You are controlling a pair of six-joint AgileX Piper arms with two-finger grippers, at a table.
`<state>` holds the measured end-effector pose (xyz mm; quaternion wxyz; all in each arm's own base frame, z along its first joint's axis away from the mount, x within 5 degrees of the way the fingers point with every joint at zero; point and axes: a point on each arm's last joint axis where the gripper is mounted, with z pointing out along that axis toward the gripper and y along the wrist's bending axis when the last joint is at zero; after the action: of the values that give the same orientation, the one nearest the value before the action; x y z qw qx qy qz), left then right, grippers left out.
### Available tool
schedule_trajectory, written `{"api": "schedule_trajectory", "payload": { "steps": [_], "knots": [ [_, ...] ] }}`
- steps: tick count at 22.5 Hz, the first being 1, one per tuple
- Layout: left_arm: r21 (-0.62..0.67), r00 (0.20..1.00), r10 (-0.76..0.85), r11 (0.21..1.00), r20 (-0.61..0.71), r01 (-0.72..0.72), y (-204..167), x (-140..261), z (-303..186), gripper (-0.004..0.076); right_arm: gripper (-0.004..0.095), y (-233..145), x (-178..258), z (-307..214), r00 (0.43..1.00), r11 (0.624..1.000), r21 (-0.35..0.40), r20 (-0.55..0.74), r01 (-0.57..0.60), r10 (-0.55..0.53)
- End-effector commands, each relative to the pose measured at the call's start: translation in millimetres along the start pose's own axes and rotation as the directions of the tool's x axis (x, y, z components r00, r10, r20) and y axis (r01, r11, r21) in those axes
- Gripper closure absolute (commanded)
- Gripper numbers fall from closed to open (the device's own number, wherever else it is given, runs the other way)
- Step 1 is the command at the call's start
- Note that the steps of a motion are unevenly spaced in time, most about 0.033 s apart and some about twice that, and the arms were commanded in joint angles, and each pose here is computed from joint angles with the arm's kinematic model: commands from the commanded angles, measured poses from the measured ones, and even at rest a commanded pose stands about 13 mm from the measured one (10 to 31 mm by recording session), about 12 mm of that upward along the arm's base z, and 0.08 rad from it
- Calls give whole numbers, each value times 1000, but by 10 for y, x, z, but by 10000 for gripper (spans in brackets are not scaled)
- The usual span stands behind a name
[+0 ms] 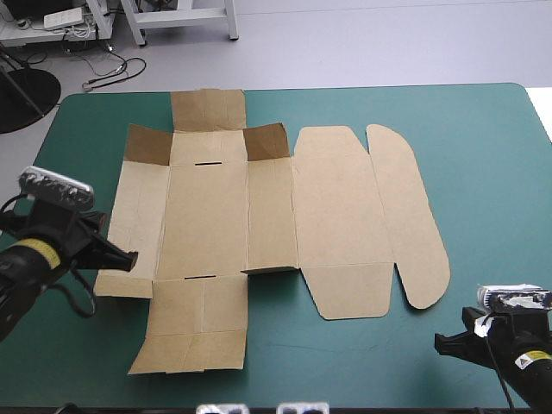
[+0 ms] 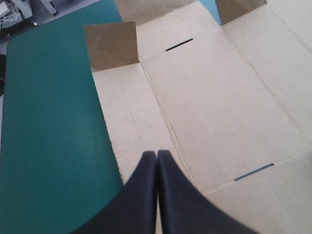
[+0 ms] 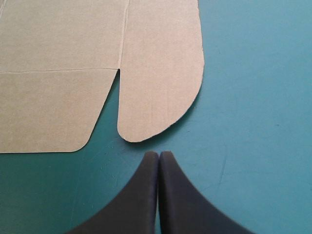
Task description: Fold the box
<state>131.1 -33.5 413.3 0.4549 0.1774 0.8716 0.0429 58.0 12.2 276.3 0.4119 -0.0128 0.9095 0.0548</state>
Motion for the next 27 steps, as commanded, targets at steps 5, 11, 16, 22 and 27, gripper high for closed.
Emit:
{"api": "schedule_trajectory", "payload": {
  "steps": [5, 11, 16, 22, 27],
  "knots": [
    [-132, 999, -39, 990, 32, 43, 141, -491, 446, 715, 923, 9, -109, -46, 998, 1000, -3, 68, 3, -3],
    [-199, 963, -264, 948, -60, 248, 722, -515, 823, 709, 923, 9, -109, -46, 998, 1000, -3, 68, 3, -3],
    [-132, 785, -604, 797, -138, 590, 1451, -66, 1104, 710, 923, 9, -109, -46, 998, 1000, -3, 68, 3, -3],
    [-62, 621, -671, 698, -405, 714, 1791, 522, 1624, 711, 923, 8, -109, -46, 998, 1000, -2, 68, 4, -4],
    [-21, 624, -634, 709, -458, 705, 1787, 605, 1808, 622, 923, 4, -109, -46, 998, 1000, 2, 68, 5, -5]
  ]
}}
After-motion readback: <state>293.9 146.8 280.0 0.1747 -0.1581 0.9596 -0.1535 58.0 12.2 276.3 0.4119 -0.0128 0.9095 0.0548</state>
